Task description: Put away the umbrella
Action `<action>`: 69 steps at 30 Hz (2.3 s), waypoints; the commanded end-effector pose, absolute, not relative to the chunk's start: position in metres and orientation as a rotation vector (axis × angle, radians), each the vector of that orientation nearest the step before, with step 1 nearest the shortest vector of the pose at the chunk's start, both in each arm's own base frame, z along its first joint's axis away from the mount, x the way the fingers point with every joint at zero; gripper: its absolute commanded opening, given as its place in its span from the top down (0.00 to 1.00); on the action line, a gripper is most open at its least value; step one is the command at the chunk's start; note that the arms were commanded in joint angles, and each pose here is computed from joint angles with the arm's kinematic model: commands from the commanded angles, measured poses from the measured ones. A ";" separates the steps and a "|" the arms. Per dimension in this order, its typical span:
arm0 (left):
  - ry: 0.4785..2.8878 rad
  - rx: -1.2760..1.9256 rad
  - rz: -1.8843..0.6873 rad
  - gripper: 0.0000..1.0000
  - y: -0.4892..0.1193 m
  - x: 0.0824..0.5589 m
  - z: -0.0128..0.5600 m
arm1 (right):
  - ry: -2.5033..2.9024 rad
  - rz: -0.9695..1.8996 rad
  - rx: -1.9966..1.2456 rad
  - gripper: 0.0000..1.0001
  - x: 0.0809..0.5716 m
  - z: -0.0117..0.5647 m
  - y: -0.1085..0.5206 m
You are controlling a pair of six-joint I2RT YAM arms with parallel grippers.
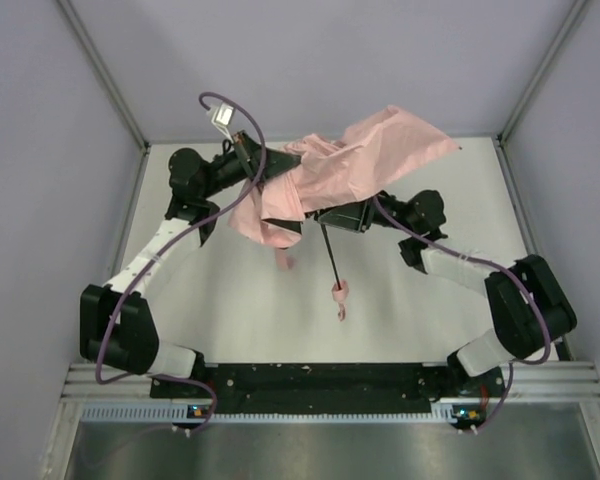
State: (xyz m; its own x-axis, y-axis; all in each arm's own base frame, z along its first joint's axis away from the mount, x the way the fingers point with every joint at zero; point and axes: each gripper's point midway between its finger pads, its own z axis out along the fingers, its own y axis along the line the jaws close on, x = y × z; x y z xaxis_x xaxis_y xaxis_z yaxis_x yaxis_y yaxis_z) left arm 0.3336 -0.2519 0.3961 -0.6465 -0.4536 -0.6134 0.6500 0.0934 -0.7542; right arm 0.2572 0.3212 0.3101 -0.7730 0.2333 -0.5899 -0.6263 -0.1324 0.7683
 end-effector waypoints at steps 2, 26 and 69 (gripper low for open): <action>1.387 0.227 -1.605 1.00 -0.231 0.336 0.445 | 1.540 1.797 -0.266 0.18 0.270 0.309 0.287; 1.464 0.072 -1.281 1.00 -0.193 0.342 0.430 | 1.332 1.646 -0.011 0.21 0.278 0.435 0.259; 1.250 0.405 -1.403 1.00 -0.213 0.326 0.440 | 1.875 1.249 -0.336 0.25 0.223 0.391 0.214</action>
